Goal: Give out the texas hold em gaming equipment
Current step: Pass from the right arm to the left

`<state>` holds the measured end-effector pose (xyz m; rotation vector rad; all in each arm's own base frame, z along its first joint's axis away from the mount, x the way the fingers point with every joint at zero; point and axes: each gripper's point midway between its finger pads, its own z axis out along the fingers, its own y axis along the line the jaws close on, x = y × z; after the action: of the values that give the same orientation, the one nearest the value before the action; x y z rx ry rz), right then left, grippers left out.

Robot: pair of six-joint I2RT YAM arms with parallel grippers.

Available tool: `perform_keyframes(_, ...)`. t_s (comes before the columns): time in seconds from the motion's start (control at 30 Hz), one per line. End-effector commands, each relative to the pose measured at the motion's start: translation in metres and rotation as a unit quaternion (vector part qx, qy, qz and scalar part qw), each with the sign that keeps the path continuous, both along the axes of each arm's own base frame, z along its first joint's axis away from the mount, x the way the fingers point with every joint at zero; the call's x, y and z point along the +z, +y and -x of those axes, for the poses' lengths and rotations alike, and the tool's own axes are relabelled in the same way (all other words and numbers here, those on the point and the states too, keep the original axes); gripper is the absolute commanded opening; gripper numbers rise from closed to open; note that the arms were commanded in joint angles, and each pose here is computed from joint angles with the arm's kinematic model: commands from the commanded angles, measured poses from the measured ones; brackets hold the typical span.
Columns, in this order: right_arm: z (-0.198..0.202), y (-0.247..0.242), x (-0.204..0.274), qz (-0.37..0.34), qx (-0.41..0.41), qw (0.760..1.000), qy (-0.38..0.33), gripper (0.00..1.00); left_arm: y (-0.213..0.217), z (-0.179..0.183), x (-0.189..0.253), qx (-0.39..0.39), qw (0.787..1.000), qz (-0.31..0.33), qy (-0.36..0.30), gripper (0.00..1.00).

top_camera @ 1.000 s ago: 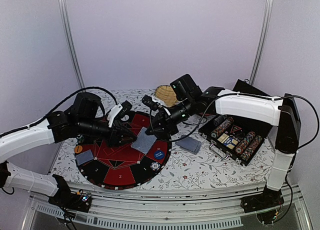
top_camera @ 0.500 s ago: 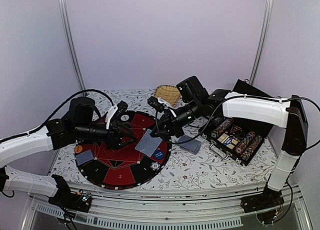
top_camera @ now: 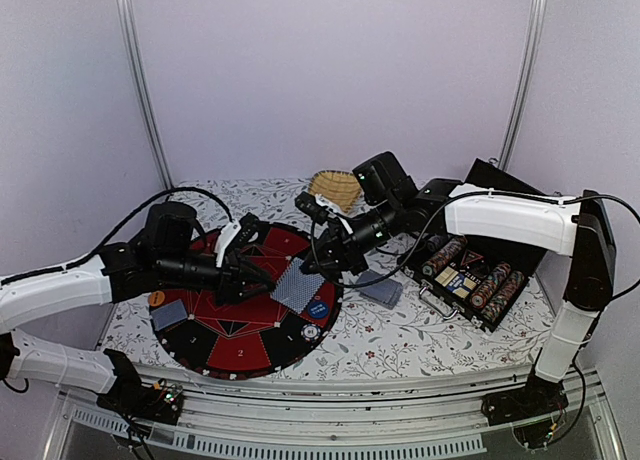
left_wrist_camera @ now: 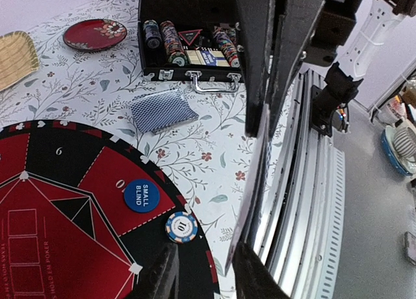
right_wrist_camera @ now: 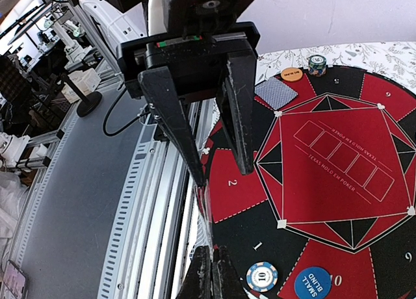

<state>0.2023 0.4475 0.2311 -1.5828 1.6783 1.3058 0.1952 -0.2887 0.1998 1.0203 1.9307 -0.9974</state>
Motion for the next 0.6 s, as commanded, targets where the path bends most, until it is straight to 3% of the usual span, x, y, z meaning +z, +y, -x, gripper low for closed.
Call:
perform_keyframes(0.0,0.004,-0.004,0.018,-0.019,0.006,1.000,-0.005,0.02,0.002,-0.007,-0.007,0.013,1.000,-0.009,-0.005,0.32)
perform_keyframes(0.27,0.006,-0.004,0.022,-0.026,0.010,1.000,-0.006,0.02,-0.002,-0.014,-0.010,0.027,0.999,-0.021,-0.011,0.37)
perform_keyframes(0.57,0.001,-0.005,0.018,-0.019,-0.008,1.000,-0.010,0.02,-0.018,-0.006,-0.003,-0.001,1.000,0.016,-0.015,0.45)
